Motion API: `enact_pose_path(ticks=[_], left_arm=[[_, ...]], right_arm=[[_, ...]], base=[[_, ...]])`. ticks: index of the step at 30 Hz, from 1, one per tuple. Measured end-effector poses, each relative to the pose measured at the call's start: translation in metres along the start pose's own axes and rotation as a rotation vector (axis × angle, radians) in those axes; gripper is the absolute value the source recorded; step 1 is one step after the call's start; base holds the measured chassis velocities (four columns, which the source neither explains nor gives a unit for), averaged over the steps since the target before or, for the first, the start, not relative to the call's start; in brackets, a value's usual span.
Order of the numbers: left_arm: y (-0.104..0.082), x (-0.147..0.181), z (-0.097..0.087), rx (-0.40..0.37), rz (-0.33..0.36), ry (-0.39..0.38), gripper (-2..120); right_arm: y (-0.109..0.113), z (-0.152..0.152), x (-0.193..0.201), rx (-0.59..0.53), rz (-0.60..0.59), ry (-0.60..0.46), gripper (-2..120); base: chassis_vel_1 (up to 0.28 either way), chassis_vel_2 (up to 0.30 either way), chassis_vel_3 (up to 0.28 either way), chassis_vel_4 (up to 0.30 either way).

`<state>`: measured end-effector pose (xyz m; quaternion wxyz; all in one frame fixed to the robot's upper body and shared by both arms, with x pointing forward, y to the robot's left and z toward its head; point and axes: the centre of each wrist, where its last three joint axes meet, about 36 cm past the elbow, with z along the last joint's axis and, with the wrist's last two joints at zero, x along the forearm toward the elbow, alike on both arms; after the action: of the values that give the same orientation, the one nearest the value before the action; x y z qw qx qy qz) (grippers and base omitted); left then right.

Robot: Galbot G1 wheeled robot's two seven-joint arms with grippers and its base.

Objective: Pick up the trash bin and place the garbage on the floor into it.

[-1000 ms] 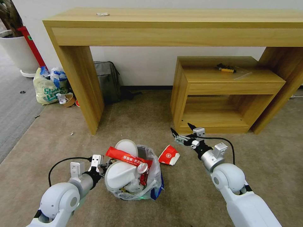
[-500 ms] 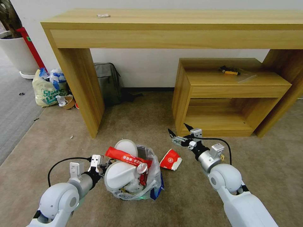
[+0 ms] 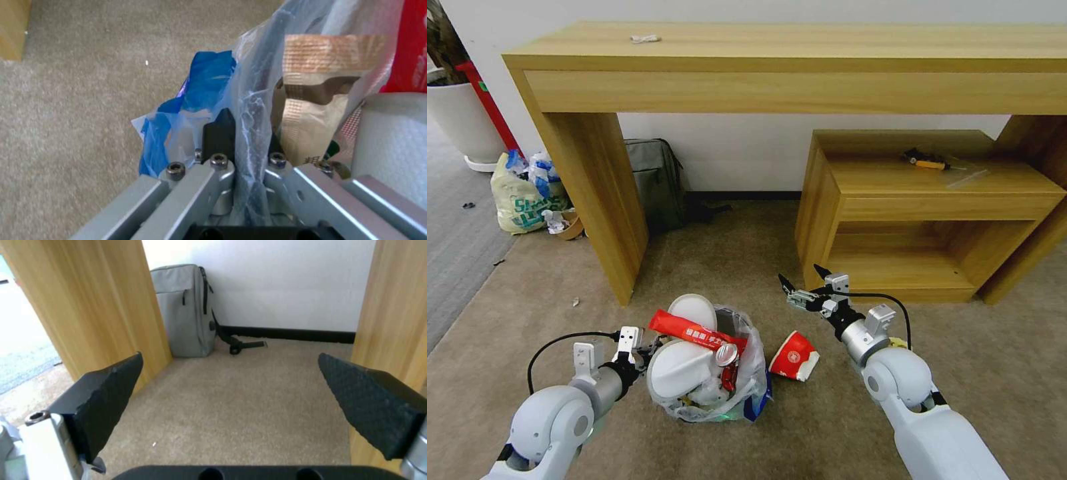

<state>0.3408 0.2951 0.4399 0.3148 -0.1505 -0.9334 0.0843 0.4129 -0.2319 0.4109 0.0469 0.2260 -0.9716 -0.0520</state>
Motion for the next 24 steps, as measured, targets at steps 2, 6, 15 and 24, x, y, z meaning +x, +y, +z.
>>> enact_pose_path(ticks=[2, 6, 15, 24], left_arm=[[0.000, 0.000, 0.000, 0.000, 0.000, 0.000, 0], [0.000, -0.001, 0.000, 0.002, 0.000, 0.000, 0], [0.002, -0.001, 0.000, 0.003, -0.005, -0.002, 0], [0.003, 0.000, 0.001, 0.006, -0.008, 0.000, 0]], right_arm=[[0.000, 0.000, 0.000, -0.001, 0.002, 0.000, 100], [-0.001, 0.001, 0.001, -0.002, 0.010, 0.003, 100], [-0.024, 0.001, 0.020, 0.036, 0.043, 0.058, 100], [-0.085, 0.052, 0.051, 0.037, 0.081, 0.244, 100]], base=[[-0.059, 0.130, 0.031, -0.130], [-0.044, 0.119, 0.033, -0.123], [-0.036, 0.096, 0.044, -0.098], [0.000, 0.000, 0.000, 0.000]])
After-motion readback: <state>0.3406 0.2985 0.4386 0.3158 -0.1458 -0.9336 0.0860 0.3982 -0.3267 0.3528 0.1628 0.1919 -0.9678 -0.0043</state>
